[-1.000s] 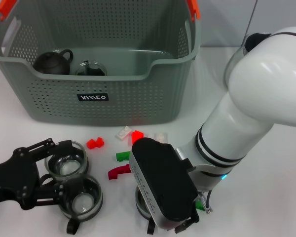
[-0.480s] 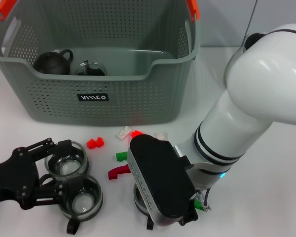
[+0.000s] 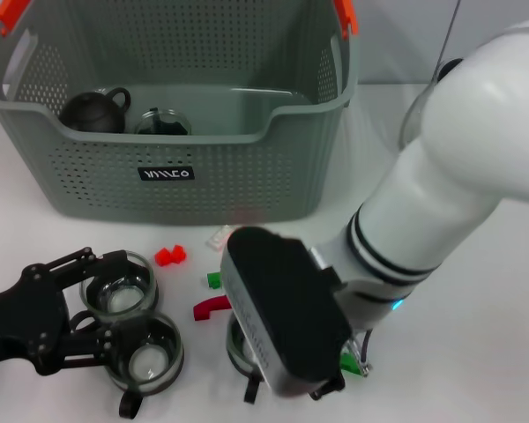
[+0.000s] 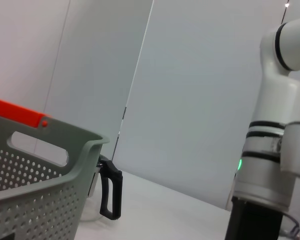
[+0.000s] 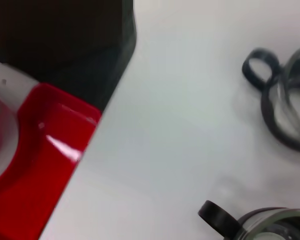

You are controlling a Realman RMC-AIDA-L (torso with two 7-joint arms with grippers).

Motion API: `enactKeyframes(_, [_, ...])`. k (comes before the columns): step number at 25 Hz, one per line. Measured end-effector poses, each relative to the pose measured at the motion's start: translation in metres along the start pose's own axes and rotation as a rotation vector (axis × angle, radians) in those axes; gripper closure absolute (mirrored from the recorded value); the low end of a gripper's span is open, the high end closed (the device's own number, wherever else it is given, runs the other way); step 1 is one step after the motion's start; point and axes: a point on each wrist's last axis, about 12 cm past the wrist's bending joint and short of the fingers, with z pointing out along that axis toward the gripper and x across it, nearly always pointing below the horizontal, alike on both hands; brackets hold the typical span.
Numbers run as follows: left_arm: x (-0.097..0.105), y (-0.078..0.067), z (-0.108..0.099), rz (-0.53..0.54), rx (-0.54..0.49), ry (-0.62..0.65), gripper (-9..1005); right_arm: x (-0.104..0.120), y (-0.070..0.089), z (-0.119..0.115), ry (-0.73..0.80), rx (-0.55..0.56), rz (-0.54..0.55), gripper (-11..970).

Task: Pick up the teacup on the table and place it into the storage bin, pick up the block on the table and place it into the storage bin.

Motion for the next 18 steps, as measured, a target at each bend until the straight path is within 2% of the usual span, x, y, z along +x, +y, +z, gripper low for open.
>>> enactKeyframes(4, [0.000,0.000,-0.001,0.000,-0.004,-0.002,76,0.005,-0.008,-0.042,-0.125,0.036,0.063,903])
enactKeyframes(8, [0.000,0.000,-0.001,0.001,-0.008,-0.006,77,0.025,-0.013,-0.087,-0.276,0.064,0.148,903])
enactKeyframes(12, [0.000,0.000,-0.001,0.004,-0.009,-0.006,78,0.047,-0.012,-0.122,-0.420,0.087,0.210,902])
enactKeyframes(14, [0.000,0.000,-0.001,0.005,-0.010,-0.006,79,0.057,-0.009,-0.140,-0.535,0.110,0.214,902])
enactKeyframes(18, [0.000,0.001,-0.001,0.007,-0.010,-0.007,80,0.074,-0.009,-0.169,-0.852,0.240,0.235,902])
